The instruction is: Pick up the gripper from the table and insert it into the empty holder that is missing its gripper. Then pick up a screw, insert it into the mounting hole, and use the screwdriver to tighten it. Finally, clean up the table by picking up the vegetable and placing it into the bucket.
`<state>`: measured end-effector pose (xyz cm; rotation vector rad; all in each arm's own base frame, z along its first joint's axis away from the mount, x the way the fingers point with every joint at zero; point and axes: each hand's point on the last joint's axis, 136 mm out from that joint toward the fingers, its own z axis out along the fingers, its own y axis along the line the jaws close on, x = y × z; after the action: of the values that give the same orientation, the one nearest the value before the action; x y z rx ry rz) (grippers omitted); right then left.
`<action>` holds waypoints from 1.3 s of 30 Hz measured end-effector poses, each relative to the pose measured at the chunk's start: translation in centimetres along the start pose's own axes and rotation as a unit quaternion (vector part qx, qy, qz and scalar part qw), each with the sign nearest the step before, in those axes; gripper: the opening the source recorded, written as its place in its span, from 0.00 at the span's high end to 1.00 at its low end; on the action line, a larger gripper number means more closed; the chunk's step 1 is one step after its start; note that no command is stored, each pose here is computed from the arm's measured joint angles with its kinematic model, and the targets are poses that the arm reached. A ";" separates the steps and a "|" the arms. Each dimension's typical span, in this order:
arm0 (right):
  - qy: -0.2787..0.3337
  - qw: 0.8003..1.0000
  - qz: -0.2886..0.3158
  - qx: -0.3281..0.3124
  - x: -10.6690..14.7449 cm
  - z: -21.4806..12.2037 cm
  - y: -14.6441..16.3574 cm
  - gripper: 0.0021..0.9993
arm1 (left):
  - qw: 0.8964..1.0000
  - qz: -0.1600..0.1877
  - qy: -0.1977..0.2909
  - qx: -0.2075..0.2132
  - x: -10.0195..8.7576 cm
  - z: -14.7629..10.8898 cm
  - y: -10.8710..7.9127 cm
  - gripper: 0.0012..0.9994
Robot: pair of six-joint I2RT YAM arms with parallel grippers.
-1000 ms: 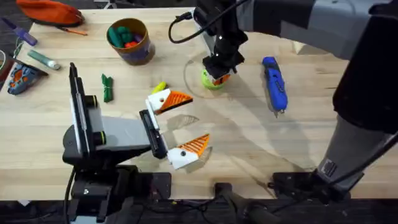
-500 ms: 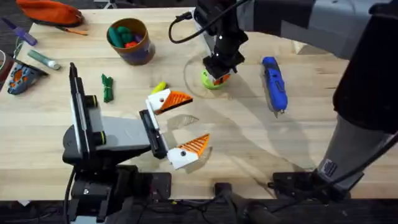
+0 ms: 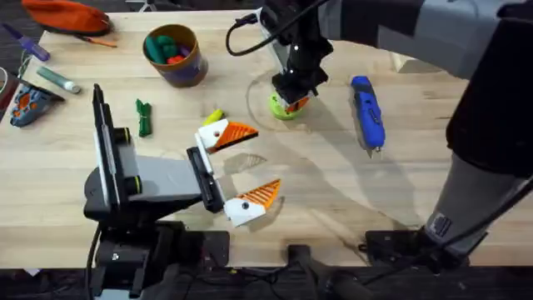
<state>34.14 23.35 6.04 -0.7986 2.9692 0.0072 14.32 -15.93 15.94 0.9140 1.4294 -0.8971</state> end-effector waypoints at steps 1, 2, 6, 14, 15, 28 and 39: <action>0.001 1.000 0.000 0.000 0.0 0.0 0.0 1.00 | 1.000 0.000 0.000 0.000 0.0 0.0 0.0 0.01; 0.002 1.000 0.000 0.000 0.1 0.0 0.0 1.00 | 1.000 0.000 0.000 0.000 0.0 0.0 0.0 0.01; 0.002 1.000 0.000 0.000 0.1 0.0 0.0 1.00 | 1.000 0.000 0.000 0.000 0.0 0.0 0.0 0.01; 0.004 1.000 0.000 0.000 0.2 0.0 0.0 1.00 | 1.000 0.000 0.000 0.000 0.0 0.0 0.0 0.01; 0.004 1.000 0.000 0.000 0.2 0.0 0.0 1.00 | 1.000 0.000 0.000 0.000 0.0 0.0 0.0 0.01; -0.034 0.999 0.006 -0.002 -0.1 -3.8 -0.5 1.00 | 1.000 0.000 0.000 0.000 0.0 0.0 0.0 0.01; -0.065 0.998 0.009 -0.004 -1.0 -8.0 -0.7 1.00 | 1.000 0.000 0.000 0.000 0.0 0.0 0.0 0.01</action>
<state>34.88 23.08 14.06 -0.7428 2.8555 0.0694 14.32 -15.93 15.94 0.9140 1.4294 -0.8971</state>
